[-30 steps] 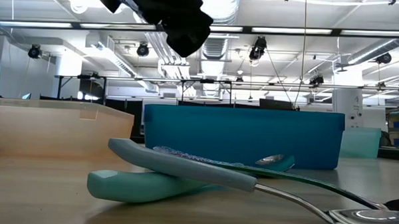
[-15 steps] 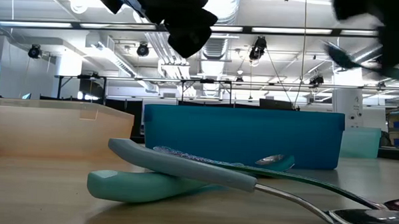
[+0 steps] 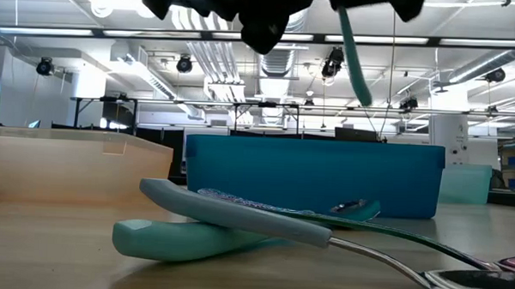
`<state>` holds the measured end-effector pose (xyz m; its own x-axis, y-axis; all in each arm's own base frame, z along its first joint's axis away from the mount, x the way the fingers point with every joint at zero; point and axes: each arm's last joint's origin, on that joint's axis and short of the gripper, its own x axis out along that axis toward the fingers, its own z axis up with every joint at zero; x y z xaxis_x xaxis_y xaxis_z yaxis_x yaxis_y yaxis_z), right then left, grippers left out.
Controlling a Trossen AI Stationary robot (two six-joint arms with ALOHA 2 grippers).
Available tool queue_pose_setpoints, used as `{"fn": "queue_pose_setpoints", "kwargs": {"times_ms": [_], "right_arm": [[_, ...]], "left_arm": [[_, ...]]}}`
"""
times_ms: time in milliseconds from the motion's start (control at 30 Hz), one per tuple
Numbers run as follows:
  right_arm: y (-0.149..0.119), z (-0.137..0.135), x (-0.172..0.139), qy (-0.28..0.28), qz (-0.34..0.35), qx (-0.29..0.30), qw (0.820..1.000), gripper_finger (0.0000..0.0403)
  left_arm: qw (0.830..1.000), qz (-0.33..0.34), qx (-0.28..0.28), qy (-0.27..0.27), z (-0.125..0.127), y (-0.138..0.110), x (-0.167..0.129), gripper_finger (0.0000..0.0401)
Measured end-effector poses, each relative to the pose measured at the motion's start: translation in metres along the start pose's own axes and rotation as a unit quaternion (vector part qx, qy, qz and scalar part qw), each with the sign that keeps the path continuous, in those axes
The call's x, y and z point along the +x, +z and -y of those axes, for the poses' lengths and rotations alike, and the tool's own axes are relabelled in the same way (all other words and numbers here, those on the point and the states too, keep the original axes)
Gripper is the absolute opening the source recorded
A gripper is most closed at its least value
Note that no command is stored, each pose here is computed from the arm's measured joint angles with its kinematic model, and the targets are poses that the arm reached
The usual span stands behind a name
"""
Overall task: Sort silverware by color (type)
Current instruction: Put the light green spoon into the orange bin
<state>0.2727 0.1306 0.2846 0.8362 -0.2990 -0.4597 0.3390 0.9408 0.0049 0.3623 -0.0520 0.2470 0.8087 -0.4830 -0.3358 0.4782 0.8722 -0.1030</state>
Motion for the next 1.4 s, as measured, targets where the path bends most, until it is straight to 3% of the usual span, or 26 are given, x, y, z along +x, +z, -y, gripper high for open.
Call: {"fn": "queue_pose_setpoints", "kwargs": {"times_ms": [333, 533, 733, 1100, 1300, 1400], "right_arm": [[0.01, -0.009, -0.001, 0.075, 0.015, -0.016, 0.997, 0.0013], [0.013, -0.01, -0.001, 0.084, 0.032, -0.05, 0.995, 0.0013], [0.023, -0.003, 0.006, 0.074, 0.058, -0.076, 0.993, 0.0013], [0.034, 0.001, 0.015, 0.088, 0.094, -0.105, 0.986, 0.0013], [0.033, 0.001, 0.015, 0.088, 0.092, -0.105, 0.986, 0.0013], [0.033, 0.001, 0.015, 0.088, 0.093, -0.104, 0.986, 0.0013]], "left_arm": [[1.0, 0.007, 0.019, -0.004, 0.003, 0.001, 0.002, 0.0144], [0.999, 0.019, 0.038, 0.029, -0.003, 0.004, 0.0, 0.0181], [0.997, 0.047, 0.049, 0.037, -0.006, 0.007, 0.002, 0.0185], [0.996, 0.063, 0.05, 0.036, -0.007, 0.01, 0.002, 0.0115], [0.997, 0.058, 0.036, 0.037, -0.008, 0.009, 0.001, 0.0031], [0.997, 0.059, 0.024, 0.035, -0.008, 0.009, 0.001, 0.0032]]}}
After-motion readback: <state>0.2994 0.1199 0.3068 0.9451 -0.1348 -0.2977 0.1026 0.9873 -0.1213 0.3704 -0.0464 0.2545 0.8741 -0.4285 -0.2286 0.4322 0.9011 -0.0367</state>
